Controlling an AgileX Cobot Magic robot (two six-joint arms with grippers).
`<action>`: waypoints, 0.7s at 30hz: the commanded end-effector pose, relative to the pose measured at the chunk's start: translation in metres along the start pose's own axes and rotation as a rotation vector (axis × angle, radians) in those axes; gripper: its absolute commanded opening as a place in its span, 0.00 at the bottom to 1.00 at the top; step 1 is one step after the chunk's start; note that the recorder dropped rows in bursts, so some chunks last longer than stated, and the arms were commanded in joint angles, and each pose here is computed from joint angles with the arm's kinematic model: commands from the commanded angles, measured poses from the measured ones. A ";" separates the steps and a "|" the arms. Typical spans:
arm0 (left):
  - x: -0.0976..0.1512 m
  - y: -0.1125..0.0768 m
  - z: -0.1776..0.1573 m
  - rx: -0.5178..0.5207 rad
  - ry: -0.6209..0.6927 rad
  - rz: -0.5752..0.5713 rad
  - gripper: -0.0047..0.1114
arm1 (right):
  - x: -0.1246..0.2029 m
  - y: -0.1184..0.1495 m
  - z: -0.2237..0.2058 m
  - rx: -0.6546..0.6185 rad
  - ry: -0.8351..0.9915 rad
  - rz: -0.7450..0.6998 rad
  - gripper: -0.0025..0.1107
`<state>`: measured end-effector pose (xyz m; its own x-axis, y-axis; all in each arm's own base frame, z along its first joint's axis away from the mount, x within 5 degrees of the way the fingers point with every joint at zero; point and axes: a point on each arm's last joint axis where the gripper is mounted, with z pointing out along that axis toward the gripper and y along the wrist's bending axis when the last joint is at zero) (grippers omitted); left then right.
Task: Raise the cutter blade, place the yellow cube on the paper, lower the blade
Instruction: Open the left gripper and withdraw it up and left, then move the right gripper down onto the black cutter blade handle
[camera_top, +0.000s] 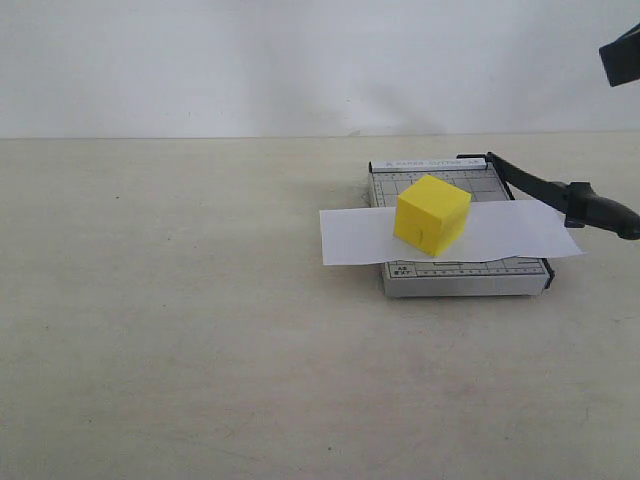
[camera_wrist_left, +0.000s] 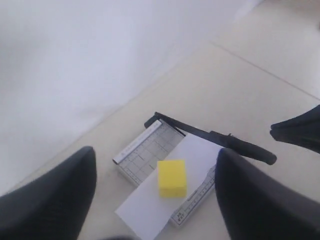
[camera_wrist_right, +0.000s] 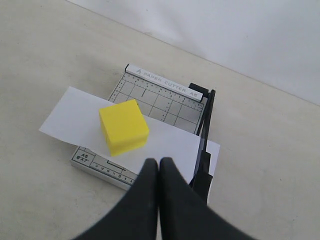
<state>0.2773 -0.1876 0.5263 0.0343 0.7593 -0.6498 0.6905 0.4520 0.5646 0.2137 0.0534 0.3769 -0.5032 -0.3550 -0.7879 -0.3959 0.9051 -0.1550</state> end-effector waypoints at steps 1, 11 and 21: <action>0.013 -0.003 -0.054 -0.060 0.012 0.019 0.58 | -0.003 -0.001 -0.003 0.006 -0.023 -0.003 0.02; 0.107 -0.063 -0.116 -0.060 0.241 0.021 0.58 | -0.005 -0.001 -0.003 0.013 -0.045 -0.003 0.02; 0.207 -0.149 -0.111 -0.048 0.272 -0.174 0.58 | -0.005 -0.001 -0.003 0.014 -0.045 -0.005 0.02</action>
<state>0.1120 -0.0527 0.3787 -0.2744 0.8193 -0.5034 0.6778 0.5361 0.5031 0.2151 0.0535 0.3789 -0.4826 -0.3495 -0.8031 -0.3897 0.9068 -0.1604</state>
